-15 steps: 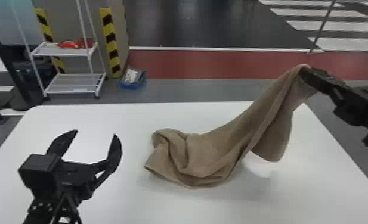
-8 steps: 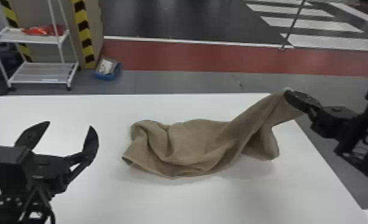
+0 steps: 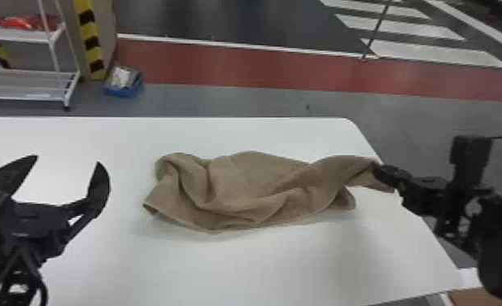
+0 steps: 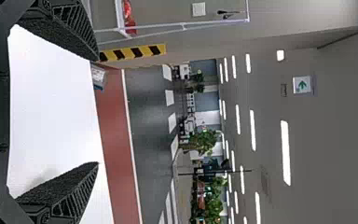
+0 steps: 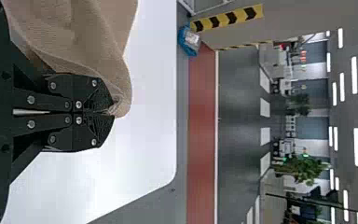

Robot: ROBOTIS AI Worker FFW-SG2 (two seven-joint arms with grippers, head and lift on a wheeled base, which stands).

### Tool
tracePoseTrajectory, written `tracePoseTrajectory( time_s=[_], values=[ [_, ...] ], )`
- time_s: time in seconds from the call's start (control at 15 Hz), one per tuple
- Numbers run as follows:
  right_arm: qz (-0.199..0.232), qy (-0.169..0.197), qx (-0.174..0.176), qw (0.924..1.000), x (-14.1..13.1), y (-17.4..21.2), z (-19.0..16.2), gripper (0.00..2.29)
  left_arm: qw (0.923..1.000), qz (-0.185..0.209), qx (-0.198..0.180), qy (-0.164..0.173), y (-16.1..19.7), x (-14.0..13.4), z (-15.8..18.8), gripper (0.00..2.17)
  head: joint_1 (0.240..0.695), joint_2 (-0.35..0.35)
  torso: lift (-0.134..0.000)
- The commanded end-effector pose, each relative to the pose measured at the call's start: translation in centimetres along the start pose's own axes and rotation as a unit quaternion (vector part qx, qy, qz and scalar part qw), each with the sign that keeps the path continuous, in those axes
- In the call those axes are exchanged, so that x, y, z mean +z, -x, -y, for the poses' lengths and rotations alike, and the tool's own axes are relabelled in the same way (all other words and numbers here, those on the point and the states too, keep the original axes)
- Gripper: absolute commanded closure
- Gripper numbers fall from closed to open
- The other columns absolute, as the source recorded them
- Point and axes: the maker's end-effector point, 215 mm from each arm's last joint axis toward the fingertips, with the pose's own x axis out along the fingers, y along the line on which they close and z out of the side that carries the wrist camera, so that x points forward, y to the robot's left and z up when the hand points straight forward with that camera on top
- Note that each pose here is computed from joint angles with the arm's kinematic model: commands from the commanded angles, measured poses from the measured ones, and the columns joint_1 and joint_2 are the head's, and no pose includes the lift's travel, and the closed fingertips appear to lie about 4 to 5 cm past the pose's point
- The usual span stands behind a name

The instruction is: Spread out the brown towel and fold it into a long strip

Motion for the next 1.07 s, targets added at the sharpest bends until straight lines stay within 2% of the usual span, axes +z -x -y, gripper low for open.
tracePoseTrajectory(
  time_s=[0.0,0.07,0.13,0.2,0.33,0.4,0.47,0.53,0.67,0.8,1.0],
  values=[
    [-0.035,0.016,-0.030,0.9988,-2.9,-0.3,1.5,1.38,1.0000,-0.001,0.000,0.001,-0.1,-0.1,0.1,0.08,0.695,-0.228,-0.125],
    [-0.043,0.025,-0.041,0.9979,-3.4,-0.3,2.1,1.35,1.0000,-0.001,-0.001,0.002,-0.1,-0.1,0.2,0.08,0.695,-0.236,-0.125],
    [-0.051,0.033,-0.051,0.9968,-4.0,-0.2,2.6,1.18,1.0000,-0.001,0.000,0.001,-0.1,-0.1,0.1,0.08,0.695,-0.242,-0.125],
    [-0.059,0.044,-0.066,0.9951,-4.5,0.0,3.6,0.93,1.0000,-0.001,0.000,0.000,-0.1,-0.1,0.1,0.08,0.695,-0.249,-0.125],
    [-0.066,0.051,-0.088,0.9926,-5.0,0.6,4.9,0.20,1.0000,-0.001,-0.001,-0.001,-0.1,-0.1,0.0,0.08,0.695,-0.264,-0.125],
    [-0.060,0.051,-0.099,0.9920,-4.7,1.0,5.8,0.11,1.0000,0.000,-0.001,0.000,-0.1,0.0,0.1,0.08,0.695,-0.278,-0.125],
    [-0.032,0.064,-0.119,0.9904,-3.4,1.8,6.9,0.10,1.0000,0.000,-0.003,0.000,-0.1,0.0,0.2,0.08,0.695,-0.285,-0.125],
    [0.016,0.085,-0.144,0.9858,-1.0,2.8,7.9,0.10,1.0000,0.000,-0.004,0.001,-0.1,0.0,0.3,0.08,0.695,-0.295,-0.125],
    [0.023,0.079,-0.183,0.9796,-0.5,4.0,10.0,0.10,1.0000,0.002,-0.005,0.000,-0.2,0.2,0.4,0.08,0.695,-0.317,-0.125],
    [0.034,0.073,-0.194,0.9776,0.0,4.3,10.4,0.10,1.0000,0.002,-0.004,0.000,-0.3,0.3,0.4,0.08,0.695,-0.347,-0.125],
    [0.041,0.064,-0.185,0.9798,-0.1,3.8,9.6,0.10,1.0000,0.002,-0.006,-0.001,-0.2,0.4,0.6,0.08,0.695,-0.350,-0.125]
  ],
)
